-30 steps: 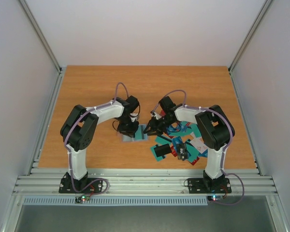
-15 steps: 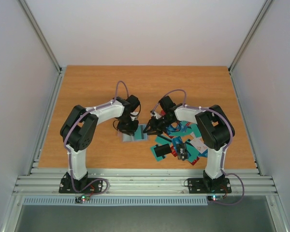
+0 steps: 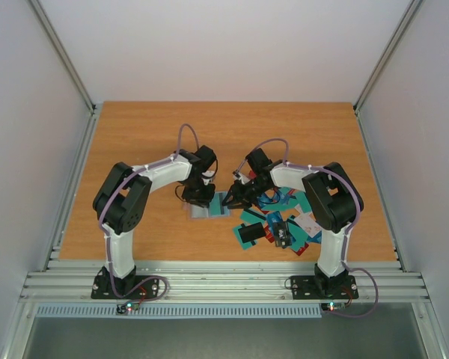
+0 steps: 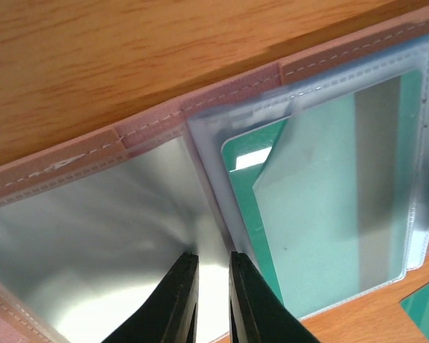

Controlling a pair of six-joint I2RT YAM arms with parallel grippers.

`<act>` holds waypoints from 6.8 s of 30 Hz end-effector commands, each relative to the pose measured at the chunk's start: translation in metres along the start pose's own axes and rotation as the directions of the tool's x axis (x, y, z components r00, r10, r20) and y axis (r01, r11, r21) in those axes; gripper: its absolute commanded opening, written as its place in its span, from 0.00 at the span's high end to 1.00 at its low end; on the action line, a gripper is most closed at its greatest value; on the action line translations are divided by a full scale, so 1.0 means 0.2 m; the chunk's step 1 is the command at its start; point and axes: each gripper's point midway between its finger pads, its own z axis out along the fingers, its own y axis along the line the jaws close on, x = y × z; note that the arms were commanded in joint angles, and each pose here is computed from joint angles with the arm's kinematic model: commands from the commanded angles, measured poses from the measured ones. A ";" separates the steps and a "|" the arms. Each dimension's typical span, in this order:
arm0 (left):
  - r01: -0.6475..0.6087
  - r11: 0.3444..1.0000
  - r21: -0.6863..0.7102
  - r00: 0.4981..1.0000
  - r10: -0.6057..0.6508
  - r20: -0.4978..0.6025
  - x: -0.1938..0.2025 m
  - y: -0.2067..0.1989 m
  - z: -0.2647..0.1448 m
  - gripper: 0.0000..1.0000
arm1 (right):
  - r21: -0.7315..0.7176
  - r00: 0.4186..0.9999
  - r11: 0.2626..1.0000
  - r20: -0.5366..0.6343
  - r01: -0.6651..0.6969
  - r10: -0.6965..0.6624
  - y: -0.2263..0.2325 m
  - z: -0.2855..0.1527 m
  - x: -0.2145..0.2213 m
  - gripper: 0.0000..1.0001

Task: Put the credit cards into the card holder

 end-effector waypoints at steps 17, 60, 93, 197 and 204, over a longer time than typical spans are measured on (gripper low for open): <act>-0.001 0.999 0.036 0.998 -0.001 0.063 -0.04 -0.05 -0.10 0.84 | 0.035 1.000 0.999 0.023 -0.009 0.008 -0.01 0.00 -0.03 0.71; 0.029 0.997 0.075 0.999 -0.026 -0.039 0.00 -0.03 0.17 1.00 | -0.067 0.999 0.998 -0.032 -0.017 0.014 0.05 0.05 -0.06 0.71; 0.167 0.974 0.156 0.973 -0.189 0.136 -0.07 0.03 -0.34 0.99 | -0.096 0.997 0.994 -0.055 0.042 -0.048 0.25 0.06 -0.07 0.72; -0.099 0.983 0.154 0.947 0.045 0.319 0.09 -0.07 -0.72 0.88 | 0.089 0.975 0.989 0.173 0.122 -0.136 0.45 -0.44 0.02 0.51; -0.258 0.935 0.244 0.944 0.191 0.270 0.13 -0.45 -0.56 0.87 | 0.253 0.941 0.946 0.319 -0.203 0.117 -0.01 -0.68 0.22 0.47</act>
